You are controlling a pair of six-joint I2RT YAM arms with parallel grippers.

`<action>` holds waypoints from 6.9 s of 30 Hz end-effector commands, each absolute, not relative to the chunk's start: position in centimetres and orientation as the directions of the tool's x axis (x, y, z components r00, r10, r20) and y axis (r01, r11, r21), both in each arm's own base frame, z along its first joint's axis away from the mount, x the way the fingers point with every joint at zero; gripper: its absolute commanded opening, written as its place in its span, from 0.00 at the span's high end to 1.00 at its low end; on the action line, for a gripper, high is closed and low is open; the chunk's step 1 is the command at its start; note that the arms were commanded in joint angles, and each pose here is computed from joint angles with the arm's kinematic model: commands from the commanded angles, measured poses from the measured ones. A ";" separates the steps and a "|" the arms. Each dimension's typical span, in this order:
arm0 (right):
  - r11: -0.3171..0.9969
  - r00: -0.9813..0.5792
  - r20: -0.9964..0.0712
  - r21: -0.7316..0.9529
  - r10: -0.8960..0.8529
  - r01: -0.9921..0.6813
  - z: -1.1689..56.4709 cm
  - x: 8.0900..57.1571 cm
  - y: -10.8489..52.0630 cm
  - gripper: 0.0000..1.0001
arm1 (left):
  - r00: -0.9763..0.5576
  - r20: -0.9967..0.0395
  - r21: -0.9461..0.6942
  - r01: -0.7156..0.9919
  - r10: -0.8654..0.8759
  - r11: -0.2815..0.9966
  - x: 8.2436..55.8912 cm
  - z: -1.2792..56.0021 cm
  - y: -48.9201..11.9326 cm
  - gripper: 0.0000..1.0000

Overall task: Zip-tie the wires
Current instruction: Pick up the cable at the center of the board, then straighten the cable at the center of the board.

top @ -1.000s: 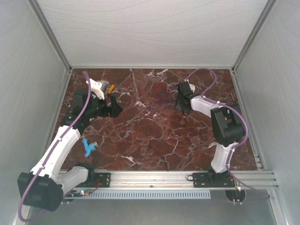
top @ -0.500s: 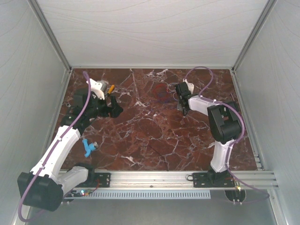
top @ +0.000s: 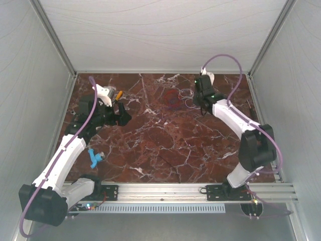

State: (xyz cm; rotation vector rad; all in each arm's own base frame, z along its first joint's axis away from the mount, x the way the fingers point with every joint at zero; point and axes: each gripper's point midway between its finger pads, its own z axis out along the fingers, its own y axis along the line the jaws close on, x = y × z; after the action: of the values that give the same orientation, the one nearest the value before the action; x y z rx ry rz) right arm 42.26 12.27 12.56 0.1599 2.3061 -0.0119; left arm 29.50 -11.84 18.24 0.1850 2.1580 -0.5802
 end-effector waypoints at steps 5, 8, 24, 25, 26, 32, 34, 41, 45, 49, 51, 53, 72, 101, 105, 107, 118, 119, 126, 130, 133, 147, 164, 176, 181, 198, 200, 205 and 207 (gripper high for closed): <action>0.984 -0.467 -0.875 0.170 0.127 -0.051 26.8 43.0 14.7 1.00 | -0.574 -0.817 -0.314 0.347 -0.064 0.884 30.2 19.0 -11.8 0.00; 0.967 -0.394 -0.907 0.216 0.148 -0.133 31.6 43.2 16.0 1.00 | -0.570 -0.819 -0.311 0.350 -0.062 0.884 30.2 19.1 -11.8 0.00; 0.579 -0.152 -0.964 0.254 0.219 -0.775 46.9 32.2 24.9 1.00 | -0.427 -0.896 -0.358 0.530 -0.123 0.769 29.3 23.0 -14.7 0.00; 0.549 -0.121 -0.967 0.227 0.223 -0.805 47.8 31.2 25.4 1.00 | -0.417 -0.899 -0.369 0.562 -0.132 0.740 28.9 23.5 -15.3 0.00; 0.523 -0.092 -0.969 0.203 0.231 -0.828 48.8 30.2 25.7 1.00 | -0.402 -0.904 -0.377 0.582 -0.148 0.721 28.7 24.1 -15.7 0.00; 0.428 0.039 -0.955 0.094 0.293 -0.899 55.5 26.1 26.9 1.00 | -0.273 -0.929 -0.370 0.671 -0.250 0.642 28.3 28.2 -17.8 0.00; 0.404 0.076 -0.948 0.059 0.308 -0.913 57.1 25.0 27.1 1.00 | -0.241 -0.934 -0.355 0.702 -0.263 0.618 28.1 29.7 -18.4 0.00; 0.373 0.048 -0.976 0.036 0.212 -0.927 52.2 24.5 28.3 1.00 | -0.032 -0.988 -0.109 0.845 -0.153 0.523 24.4 34.3 -19.4 0.14; 0.364 0.041 -0.985 0.023 0.167 -0.931 49.2 23.4 27.8 1.00 | 0.054 -0.993 0.004 0.896 -0.100 0.444 21.4 35.5 -19.6 0.15; 0.325 0.048 -0.991 -0.007 0.121 -0.946 47.7 22.0 28.0 1.00 | 0.067 -0.994 0.033 0.942 -0.089 0.333 19.2 35.6 -20.3 0.15; 0.311 0.056 -0.993 -0.022 0.100 -0.950 47.1 21.5 28.2 1.00 | 0.054 -0.994 0.021 0.942 -0.091 0.334 19.4 35.6 -20.4 0.12; 0.290 0.063 -0.994 -0.035 0.086 -0.956 46.6 21.0 28.4 1.00 | 0.046 -0.994 0.009 0.940 -0.102 0.342 20.0 35.6 -20.5 0.11; 0.176 0.053 -0.997 -0.041 0.061 -0.983 44.9 19.0 29.8 1.00 | 0.018 -0.992 -0.009 0.979 -0.126 0.205 24.0 36.3 -23.2 0.15; 0.441 0.042 -0.996 -0.002 0.083 -0.898 45.3 23.3 28.4 1.00 | 0.039 -0.997 0.025 0.981 -0.073 0.190 24.1 35.7 -25.4 1.00; 0.687 0.000 -0.997 0.056 0.081 -0.724 44.5 27.9 24.8 1.00 | 0.095 -0.995 0.079 0.944 -0.036 0.321 24.0 36.1 -23.7 1.00; 0.750 -0.018 -0.994 0.092 0.106 -0.655 44.7 29.2 23.0 1.00 | 0.122 -0.992 0.101 0.916 -0.029 0.389 23.8 36.0 -22.7 1.00; 0.745 0.005 -0.989 0.107 0.146 -0.659 46.9 29.2 21.1 1.00 | 0.130 -0.991 0.080 0.764 -0.031 0.640 25.2 33.7 -18.8 0.80; 0.704 0.013 -0.990 0.093 0.143 -0.704 47.1 28.4 21.8 1.00 | 0.117 -0.993 0.077 0.774 -0.022 0.628 25.2 33.1 -19.1 0.64; 0.442 0.106 -0.989 -0.050 0.103 -0.896 48.8 22.5 25.4 1.00 | 0.100 -0.994 0.070 0.872 -0.036 0.484 23.2 32.8 -21.1 0.00; 0.407 0.128 -0.988 -0.080 0.091 -0.910 49.1 21.4 26.1 1.00 | 0.123 -0.988 0.073 0.908 -0.096 0.413 21.8 35.2 -21.8 0.00; 0.413 0.128 -0.987 -0.077 0.099 -0.907 49.4 21.4 26.2 1.00 | 0.096 -0.989 0.052 0.933 -0.108 0.356 21.1 35.7 -22.4 0.00; 0.328 0.017 -0.980 0.050 0.197 -0.943 50.0 22.0 31.8 1.00 | 0.028 -0.999 -0.008 0.675 -0.037 0.738 24.6 31.8 -16.4 0.00; 0.350 -0.099 -0.988 0.135 0.119 -0.927 46.9 26.5 47.1 1.00 | 0.176 -0.982 -0.092 -0.156 -0.064 0.983 24.6 31.9 0.2 0.00; 0.786 -0.367 -0.930 0.210 -0.023 -0.582 32.7 32.5 36.7 1.00 | 0.168 -0.983 -0.078 -0.009 -0.076 0.997 25.1 31.8 -2.4 0.00; 0.863 -0.555 -0.832 0.286 0.007 -0.417 24.4 33.5 28.9 1.00 | 0.105 -0.989 -0.082 0.153 -0.099 0.985 25.8 31.0 -5.7 0.00; 0.970 -0.770 -0.633 0.226 0.074 -0.092 13.8 29.9 17.1 1.00 | -0.503 -0.842 -0.382 0.305 -0.194 0.872 29.1 18.8 -15.1 0.03; 0.971 -0.777 -0.625 0.221 0.074 -0.086 13.4 29.6 16.8 1.00 | -0.546 -0.817 -0.384 0.274 -0.185 0.882 29.5 17.4 -15.5 0.05; 0.970 -0.778 -0.621 0.233 0.089 -0.075 13.1 28.8 16.3 1.00 | -0.643 -0.748 -0.395 0.232 -0.165 0.889 30.4 13.8 -18.0 0.15; 0.968 -0.772 -0.628 0.242 0.099 -0.072 13.2 28.6 16.2 1.00 | -0.665 -0.730 -0.399 0.232 -0.154 0.887 30.7 12.4 -19.4 0.19</action>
State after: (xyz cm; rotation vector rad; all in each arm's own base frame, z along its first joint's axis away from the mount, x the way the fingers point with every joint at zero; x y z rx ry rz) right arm 28.83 16.68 11.97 -0.0283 2.4770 0.3095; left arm 28.94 -16.69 11.78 0.0927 2.2437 -0.5508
